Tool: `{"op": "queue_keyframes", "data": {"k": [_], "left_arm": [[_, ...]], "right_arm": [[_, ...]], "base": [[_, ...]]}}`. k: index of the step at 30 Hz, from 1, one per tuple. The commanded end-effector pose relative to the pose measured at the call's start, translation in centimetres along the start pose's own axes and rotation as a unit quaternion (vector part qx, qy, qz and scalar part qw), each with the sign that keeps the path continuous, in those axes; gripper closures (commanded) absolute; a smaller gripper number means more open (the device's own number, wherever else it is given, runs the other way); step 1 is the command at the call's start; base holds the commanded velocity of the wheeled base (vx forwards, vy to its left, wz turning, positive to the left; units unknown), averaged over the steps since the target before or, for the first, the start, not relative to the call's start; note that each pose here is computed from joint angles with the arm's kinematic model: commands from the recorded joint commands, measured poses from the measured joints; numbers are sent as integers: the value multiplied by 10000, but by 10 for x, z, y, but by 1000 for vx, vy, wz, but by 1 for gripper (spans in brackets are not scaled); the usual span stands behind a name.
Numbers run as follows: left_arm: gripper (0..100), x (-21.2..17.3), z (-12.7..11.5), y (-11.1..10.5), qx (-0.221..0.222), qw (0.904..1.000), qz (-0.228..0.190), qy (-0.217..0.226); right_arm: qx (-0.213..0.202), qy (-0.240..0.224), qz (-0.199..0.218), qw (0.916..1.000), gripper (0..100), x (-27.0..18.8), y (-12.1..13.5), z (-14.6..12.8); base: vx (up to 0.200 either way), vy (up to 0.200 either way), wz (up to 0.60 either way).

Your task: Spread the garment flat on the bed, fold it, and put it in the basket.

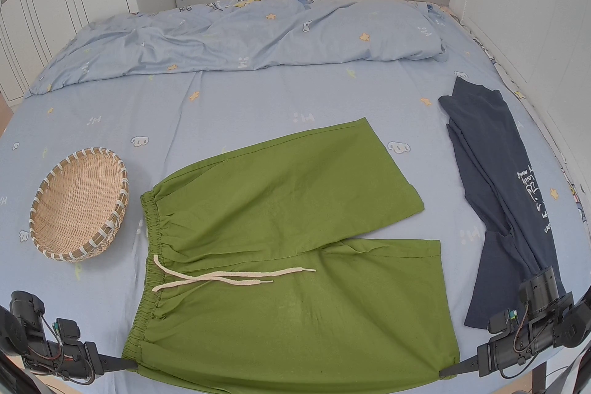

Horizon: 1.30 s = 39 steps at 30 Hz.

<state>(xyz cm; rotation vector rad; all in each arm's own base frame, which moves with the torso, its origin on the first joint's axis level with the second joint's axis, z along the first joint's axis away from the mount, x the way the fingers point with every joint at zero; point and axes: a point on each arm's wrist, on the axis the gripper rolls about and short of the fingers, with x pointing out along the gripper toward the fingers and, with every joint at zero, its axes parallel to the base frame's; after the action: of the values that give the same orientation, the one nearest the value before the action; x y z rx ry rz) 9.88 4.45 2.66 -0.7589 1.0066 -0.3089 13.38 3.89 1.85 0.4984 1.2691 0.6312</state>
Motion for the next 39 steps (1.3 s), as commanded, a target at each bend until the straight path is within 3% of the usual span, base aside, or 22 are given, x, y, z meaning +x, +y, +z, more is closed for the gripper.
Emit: {"op": "queue_keyframes", "data": {"k": [1,7,15,17,22,31,39], "left_arm": [[100,-8,-11,-8,-18,10000,58,-66],[100,-11,-14,-16,165,9997,166,-32],[100,-24,16,-34,151,9997,169,106],[100,-40,31,-54,125,9996,103,222],[100,-57,56,-79,225,9991,12,356],[100,-65,83,-99,483,9986,-56,226],[100,-59,127,-122,455,9985,-217,208]], "right_arm": [[2,28,-13,10000,100,-7,3,-10],[-68,-138,22,9999,100,-11,7,-7],[-228,-829,130,9962,100,-28,24,31],[-280,-953,177,9949,100,-45,42,51],[-437,-1089,268,9927,100,-71,70,80],[-721,-1510,461,9848,100,-103,107,122],[-1004,-1931,631,9740,100,-128,141,168]], "base": [[0,0,0],[0,0,0],[0,0,0],[0,0,0],[0,0,0],[0,0,0],[0,0,0]]}}
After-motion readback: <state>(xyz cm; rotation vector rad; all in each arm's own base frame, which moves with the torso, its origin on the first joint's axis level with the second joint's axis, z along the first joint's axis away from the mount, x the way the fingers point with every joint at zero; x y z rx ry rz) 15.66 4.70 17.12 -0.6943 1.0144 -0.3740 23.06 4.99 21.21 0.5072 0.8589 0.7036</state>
